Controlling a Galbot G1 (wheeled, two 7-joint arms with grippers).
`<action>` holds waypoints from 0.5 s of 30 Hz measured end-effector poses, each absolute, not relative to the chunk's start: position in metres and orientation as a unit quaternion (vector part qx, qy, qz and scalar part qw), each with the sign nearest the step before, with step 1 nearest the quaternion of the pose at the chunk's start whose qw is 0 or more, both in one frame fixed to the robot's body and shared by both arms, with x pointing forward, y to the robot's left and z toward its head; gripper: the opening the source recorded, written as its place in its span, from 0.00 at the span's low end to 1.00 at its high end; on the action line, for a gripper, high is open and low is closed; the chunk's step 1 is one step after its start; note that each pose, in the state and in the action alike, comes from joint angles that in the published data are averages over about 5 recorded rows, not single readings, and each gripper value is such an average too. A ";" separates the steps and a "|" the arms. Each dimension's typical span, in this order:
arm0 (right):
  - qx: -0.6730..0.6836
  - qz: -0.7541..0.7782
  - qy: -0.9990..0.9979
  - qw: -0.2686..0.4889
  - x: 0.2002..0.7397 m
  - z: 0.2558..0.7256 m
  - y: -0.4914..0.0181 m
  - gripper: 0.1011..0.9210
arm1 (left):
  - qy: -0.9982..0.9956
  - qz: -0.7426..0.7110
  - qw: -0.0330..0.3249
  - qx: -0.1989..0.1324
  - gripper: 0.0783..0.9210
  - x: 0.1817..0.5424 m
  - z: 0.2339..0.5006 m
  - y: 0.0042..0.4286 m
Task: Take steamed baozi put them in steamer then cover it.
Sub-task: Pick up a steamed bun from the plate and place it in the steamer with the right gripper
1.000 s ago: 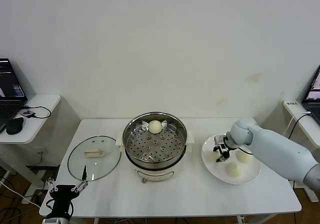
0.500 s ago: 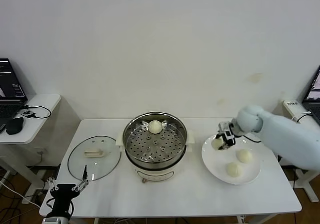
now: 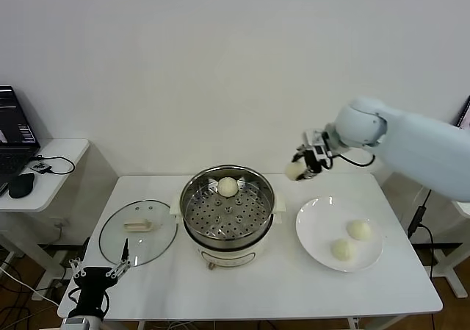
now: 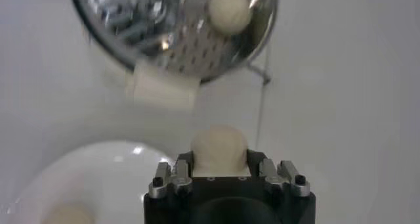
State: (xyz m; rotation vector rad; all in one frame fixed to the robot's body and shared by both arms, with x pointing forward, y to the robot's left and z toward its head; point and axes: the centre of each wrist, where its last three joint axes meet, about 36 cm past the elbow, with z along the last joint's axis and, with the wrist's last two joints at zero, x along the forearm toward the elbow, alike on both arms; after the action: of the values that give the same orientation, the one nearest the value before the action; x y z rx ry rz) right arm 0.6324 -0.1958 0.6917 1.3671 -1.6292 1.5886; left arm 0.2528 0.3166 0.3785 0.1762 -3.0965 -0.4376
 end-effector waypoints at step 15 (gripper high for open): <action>0.544 0.547 -0.589 0.240 0.644 0.653 -0.059 0.53 | -0.988 -0.135 -0.007 0.073 0.88 0.252 0.388 0.322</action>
State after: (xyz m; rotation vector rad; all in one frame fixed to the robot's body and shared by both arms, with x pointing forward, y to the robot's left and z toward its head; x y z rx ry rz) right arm 0.6440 -0.0587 0.6533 1.4877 -1.6120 1.4976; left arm 0.2524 0.3219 0.3882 0.2292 -3.1191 -0.4266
